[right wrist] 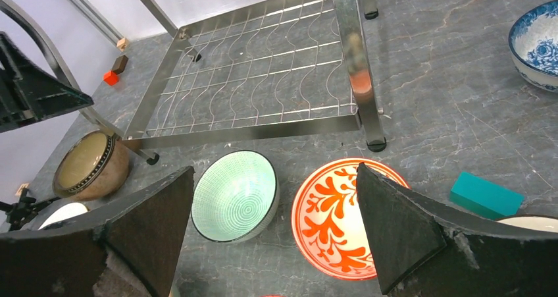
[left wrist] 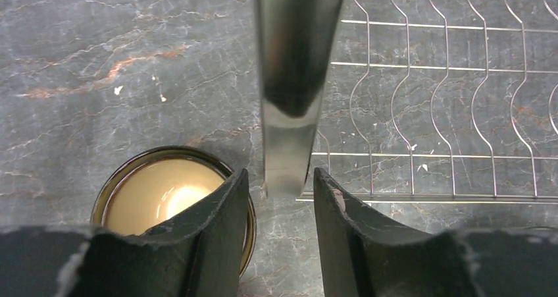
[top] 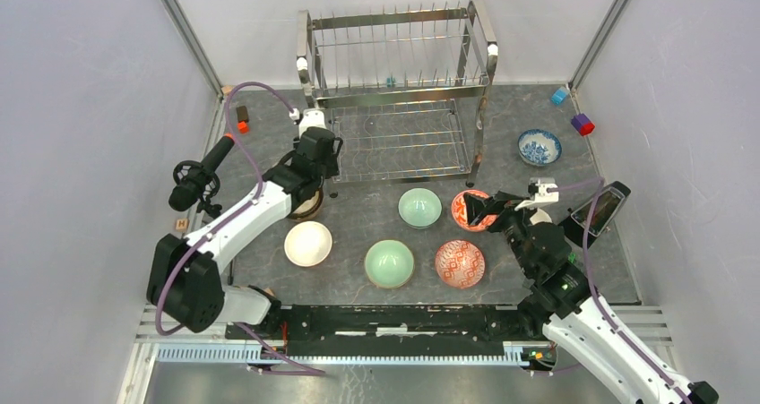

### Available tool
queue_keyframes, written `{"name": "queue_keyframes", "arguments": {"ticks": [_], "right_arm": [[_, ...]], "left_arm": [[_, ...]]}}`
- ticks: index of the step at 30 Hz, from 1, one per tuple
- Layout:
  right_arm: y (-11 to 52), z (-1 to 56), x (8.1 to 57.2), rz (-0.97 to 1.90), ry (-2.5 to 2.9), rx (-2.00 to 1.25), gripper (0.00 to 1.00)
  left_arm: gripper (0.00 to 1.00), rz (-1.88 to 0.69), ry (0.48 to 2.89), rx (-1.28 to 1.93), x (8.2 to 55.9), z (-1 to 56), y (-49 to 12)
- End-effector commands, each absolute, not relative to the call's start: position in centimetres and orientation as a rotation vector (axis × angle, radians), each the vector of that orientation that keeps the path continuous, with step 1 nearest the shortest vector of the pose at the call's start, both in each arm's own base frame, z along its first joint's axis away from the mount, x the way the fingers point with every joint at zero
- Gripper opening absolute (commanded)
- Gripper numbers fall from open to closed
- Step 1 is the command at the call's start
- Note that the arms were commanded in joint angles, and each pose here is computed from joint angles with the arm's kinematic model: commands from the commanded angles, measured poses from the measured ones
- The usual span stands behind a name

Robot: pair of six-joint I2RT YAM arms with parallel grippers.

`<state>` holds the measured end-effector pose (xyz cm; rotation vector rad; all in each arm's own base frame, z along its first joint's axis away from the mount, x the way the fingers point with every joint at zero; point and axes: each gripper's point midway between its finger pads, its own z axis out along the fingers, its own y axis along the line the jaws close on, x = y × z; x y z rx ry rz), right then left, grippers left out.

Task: Unload the bowls from the dish rack
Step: Reset both arms

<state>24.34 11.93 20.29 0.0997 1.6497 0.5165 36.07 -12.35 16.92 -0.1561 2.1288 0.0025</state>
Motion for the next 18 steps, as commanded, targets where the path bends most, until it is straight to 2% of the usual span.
{"name": "queue_keyframes", "arguments": {"ticks": [1, 5, 9, 11, 14, 16, 17, 18], "right_arm": [[11.9, 21.0, 23.9, 0.515, 1.644, 0.063, 0.97], [11.8, 20.7, 23.7, 0.514, 1.65, 0.062, 0.97], [11.8, 20.7, 23.5, 0.518, 1.649, 0.051, 0.97], [12.0, 21.0, 23.4, 0.522, 1.646, 0.033, 0.98], [12.3, 22.2, 23.3, 0.52, 1.648, -0.012, 0.98], [12.4, 22.9, 23.1, 0.512, 1.661, -0.041, 0.98], [12.4, 23.2, 23.0, 0.508, 1.671, -0.05, 0.98], [12.4, 23.6, 23.0, 0.505, 1.673, -0.051, 0.98]], "left_arm": [[0.46, -0.056, 2.059, -0.145, 38.5, 18.4, -13.8], [0.38, -0.064, 2.06, -0.123, 39.0, 18.3, -14.3], [0.38, -0.098, 2.035, -0.134, 38.5, 19.3, -14.3], [0.49, -0.129, 2.038, -0.146, 37.4, 20.1, -14.1], [0.79, -0.188, 2.051, -0.16, 34.7, 21.0, -13.6], [0.94, -0.202, 2.058, -0.171, 32.7, 21.4, -12.6], [0.99, -0.201, 2.062, -0.172, 31.7, 21.6, -12.1], [1.0, -0.204, 2.052, -0.171, 30.7, 22.2, -11.6]]}}
